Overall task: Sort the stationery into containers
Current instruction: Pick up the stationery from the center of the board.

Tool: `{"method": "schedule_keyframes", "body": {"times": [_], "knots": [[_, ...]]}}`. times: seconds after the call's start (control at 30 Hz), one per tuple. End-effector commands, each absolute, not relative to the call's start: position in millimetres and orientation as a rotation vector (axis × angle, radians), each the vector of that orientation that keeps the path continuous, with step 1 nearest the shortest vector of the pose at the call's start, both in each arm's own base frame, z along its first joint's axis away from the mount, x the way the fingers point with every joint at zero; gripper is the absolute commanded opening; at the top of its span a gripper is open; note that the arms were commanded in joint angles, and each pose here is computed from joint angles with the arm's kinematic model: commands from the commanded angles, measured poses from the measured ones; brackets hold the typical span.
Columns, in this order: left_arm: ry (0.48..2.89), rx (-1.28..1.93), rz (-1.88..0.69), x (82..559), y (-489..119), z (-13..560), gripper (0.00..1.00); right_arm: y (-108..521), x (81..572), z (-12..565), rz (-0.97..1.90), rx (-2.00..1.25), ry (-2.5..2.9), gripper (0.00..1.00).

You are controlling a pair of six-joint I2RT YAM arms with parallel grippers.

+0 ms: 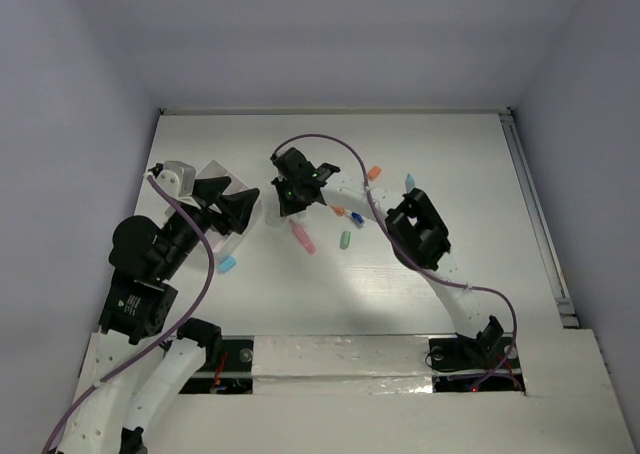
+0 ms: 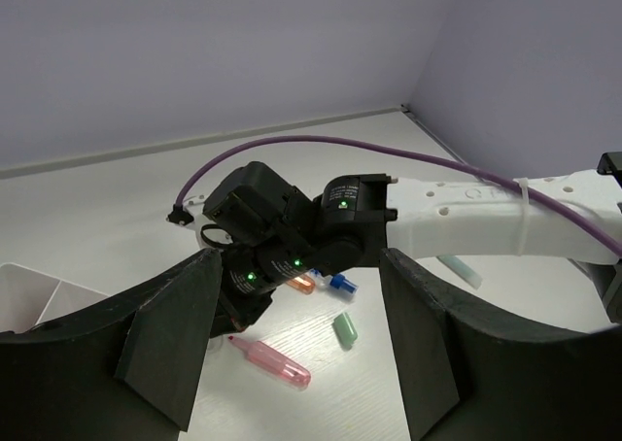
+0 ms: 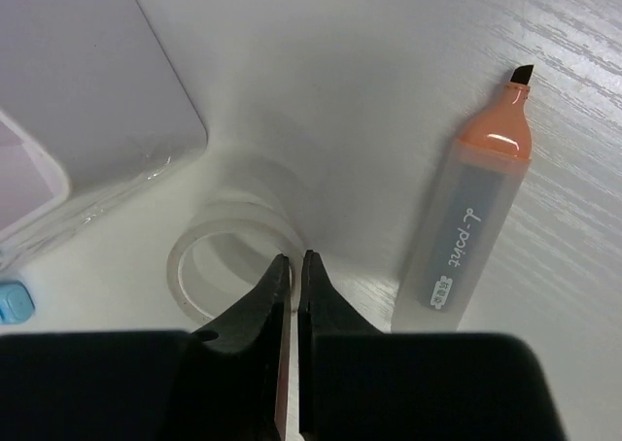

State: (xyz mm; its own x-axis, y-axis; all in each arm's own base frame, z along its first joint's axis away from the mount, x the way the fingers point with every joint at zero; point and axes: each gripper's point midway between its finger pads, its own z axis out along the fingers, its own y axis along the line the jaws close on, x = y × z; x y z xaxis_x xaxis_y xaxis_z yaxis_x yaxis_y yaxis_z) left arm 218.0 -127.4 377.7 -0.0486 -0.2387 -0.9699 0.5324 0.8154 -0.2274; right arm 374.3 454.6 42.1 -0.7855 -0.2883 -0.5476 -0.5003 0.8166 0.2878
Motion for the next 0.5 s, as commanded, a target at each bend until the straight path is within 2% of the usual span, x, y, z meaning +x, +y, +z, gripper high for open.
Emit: {"method": "schedule_keyframes", "body": {"times": [0.0,0.07,0.3,0.47], "knots": [[1.441,0.255,-0.635,218.7,-128.6,389.2,0.63,469.6,379.8,60.0,0.626,-0.559,2.457,0.03],[1.44,0.248,-0.629,219.6,-127.6,391.3,0.64,471.4,377.3,79.9,0.635,-0.558,2.42,0.0],[1.428,0.201,-0.626,220.3,-123.2,400.4,0.64,456.8,374.1,152.9,0.653,-0.545,2.295,0.0],[1.398,0.189,-0.653,218.6,-124.7,410.9,0.66,494.2,341.6,189.7,0.774,-0.619,2.179,0.0]]}}
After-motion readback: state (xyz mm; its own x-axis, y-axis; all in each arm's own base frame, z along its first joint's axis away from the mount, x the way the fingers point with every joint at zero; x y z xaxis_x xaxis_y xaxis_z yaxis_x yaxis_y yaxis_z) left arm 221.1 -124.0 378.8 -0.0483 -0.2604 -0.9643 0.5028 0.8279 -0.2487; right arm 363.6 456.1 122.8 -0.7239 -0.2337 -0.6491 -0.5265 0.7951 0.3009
